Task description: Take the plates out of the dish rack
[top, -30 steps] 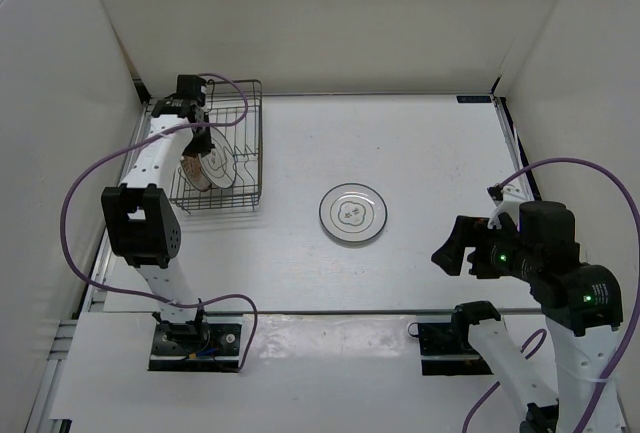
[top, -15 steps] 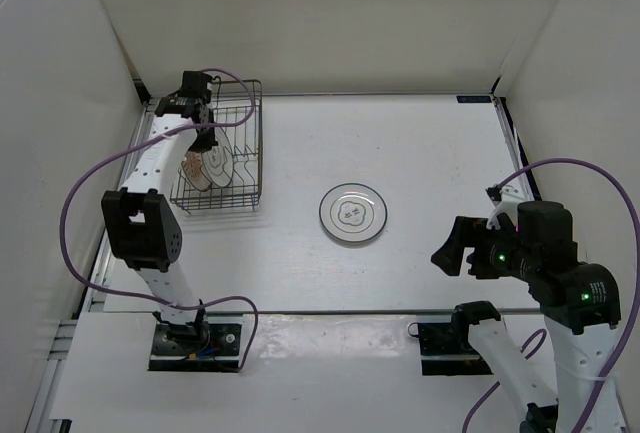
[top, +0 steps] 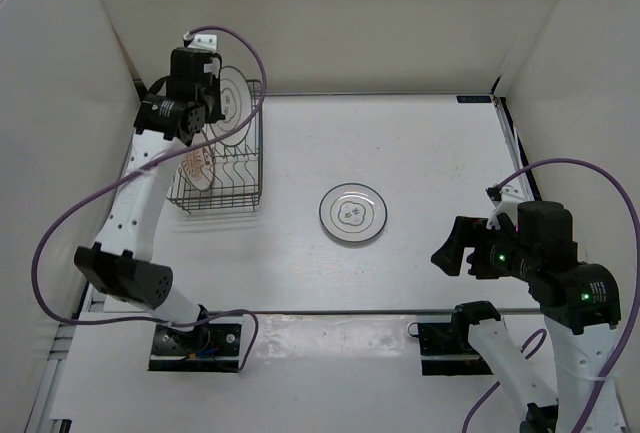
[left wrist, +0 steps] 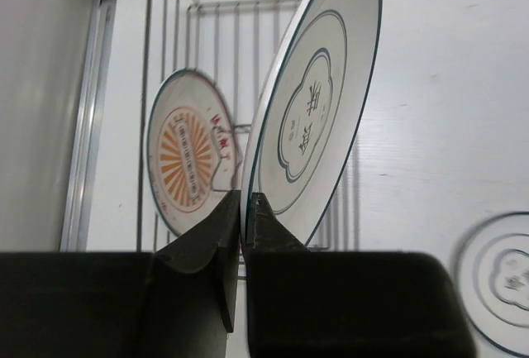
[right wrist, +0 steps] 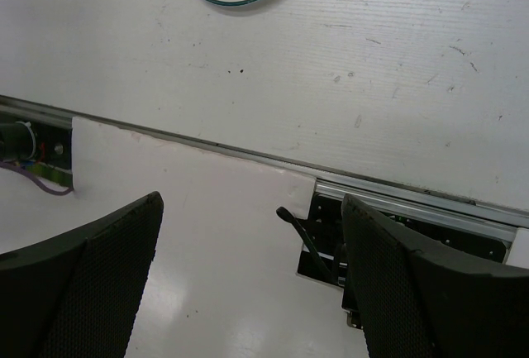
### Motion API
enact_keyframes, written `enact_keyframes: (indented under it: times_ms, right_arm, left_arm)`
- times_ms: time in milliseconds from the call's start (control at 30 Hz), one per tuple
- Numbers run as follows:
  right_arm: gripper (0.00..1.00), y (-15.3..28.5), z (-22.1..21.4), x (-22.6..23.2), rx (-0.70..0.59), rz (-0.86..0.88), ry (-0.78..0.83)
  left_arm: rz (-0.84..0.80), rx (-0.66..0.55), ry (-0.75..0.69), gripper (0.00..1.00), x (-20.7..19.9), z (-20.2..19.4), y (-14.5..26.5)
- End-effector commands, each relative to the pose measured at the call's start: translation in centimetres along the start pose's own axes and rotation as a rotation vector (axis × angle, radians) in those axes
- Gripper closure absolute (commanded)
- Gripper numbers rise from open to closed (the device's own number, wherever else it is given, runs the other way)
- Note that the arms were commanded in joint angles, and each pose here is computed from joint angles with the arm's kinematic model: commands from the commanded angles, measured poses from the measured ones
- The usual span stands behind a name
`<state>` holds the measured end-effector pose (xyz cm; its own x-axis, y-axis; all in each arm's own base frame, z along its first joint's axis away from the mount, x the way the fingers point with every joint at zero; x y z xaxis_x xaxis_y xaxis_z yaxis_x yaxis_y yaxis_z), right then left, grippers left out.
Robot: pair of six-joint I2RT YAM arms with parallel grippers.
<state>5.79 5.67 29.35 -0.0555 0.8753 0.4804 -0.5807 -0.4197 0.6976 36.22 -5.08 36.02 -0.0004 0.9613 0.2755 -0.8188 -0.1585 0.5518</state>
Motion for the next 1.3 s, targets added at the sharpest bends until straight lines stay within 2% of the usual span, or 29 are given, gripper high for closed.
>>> enact_keyframes:
  times_ms: [0, 167, 233, 267, 300, 367, 400, 467, 500, 667, 833, 1067, 1267]
  right_arm:
    - [0.1, 0.6, -2.4, -0.9, 0.115, -0.057, -0.033]
    - [0.1, 0.6, -2.4, -0.9, 0.116, -0.056, -0.034]
    - [0.1, 0.6, -2.4, -1.0, 0.121, -0.06, -0.035]
    - [0.1, 0.6, -2.5, -1.0, 0.115, -0.058, -0.035]
    - [0.1, 0.6, -2.5, -1.0, 0.113, -0.058, -0.034]
    - [0.1, 0.6, -2.5, -1.1, 0.111, -0.061, -0.038]
    - [0.1, 0.6, -2.6, -1.1, 0.12, -0.06, -0.04]
    - [0.1, 0.7, -2.7, -1.1, 0.113, -0.057, -0.036]
    - [0.1, 0.7, -2.7, -1.0, 0.11, -0.057, -0.041]
    - [0.1, 0.9, -3.0, -1.1, 0.101, -0.055, -0.039]
    - [0.1, 0.9, -3.1, -1.1, 0.101, -0.053, -0.041]
    - [0.1, 0.7, -3.1, -1.2, 0.102, -0.053, -0.037]
    - [0.1, 0.6, -3.0, -1.3, 0.099, -0.057, -0.04]
  left_arm:
    - [-0.076, -0.209, 0.042, 0.99, -0.6, 3.5, 5.7]
    - [-0.339, -0.274, 0.126, 0.99, -4.5, 3.3, 9.0]
    - [-0.526, -0.227, 0.154, 0.99, -7.7, 1.6, 8.9]
    - [-0.572, -0.246, 0.162, 0.99, -8.7, 1.7, 8.4]
    - [-0.7, -0.237, 0.141, 0.99, -10.9, 0.8, 7.8]
    - [-0.77, -0.142, 0.107, 0.99, -14.3, -1.6, 6.2]
    - [-0.824, -0.15, 0.098, 0.99, -15.8, -1.6, 6.4]
    - [-0.883, -0.086, 0.081, 0.99, -18.2, -3.8, 5.9]
    - [-0.937, -0.107, 0.084, 0.99, -19.4, -3.6, 5.7]
    - [-1.041, -0.025, 0.099, 0.99, -22.9, -6.0, 4.3]
    - [-1.034, 0.118, 0.09, 0.99, -25.3, -9.8, 0.8]
    - [-0.991, 0.17, 0.057, 0.99, -26.9, -10.9, -2.3]
    - [-0.977, 0.214, 0.028, 0.93, -27.7, -11.5, -3.9]
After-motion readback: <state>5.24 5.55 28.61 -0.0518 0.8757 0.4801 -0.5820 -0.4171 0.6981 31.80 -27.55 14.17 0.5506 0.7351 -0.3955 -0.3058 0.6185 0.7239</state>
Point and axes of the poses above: each gripper's point midway between its finger pads, its own y axis back along the fingers, its own x axis along the line the jaws close on, z = x × y, the point moved 6 cm from there along y, back along the fingers, and after that the axes turned 10 degrees about -y, right-handed, at the moved point
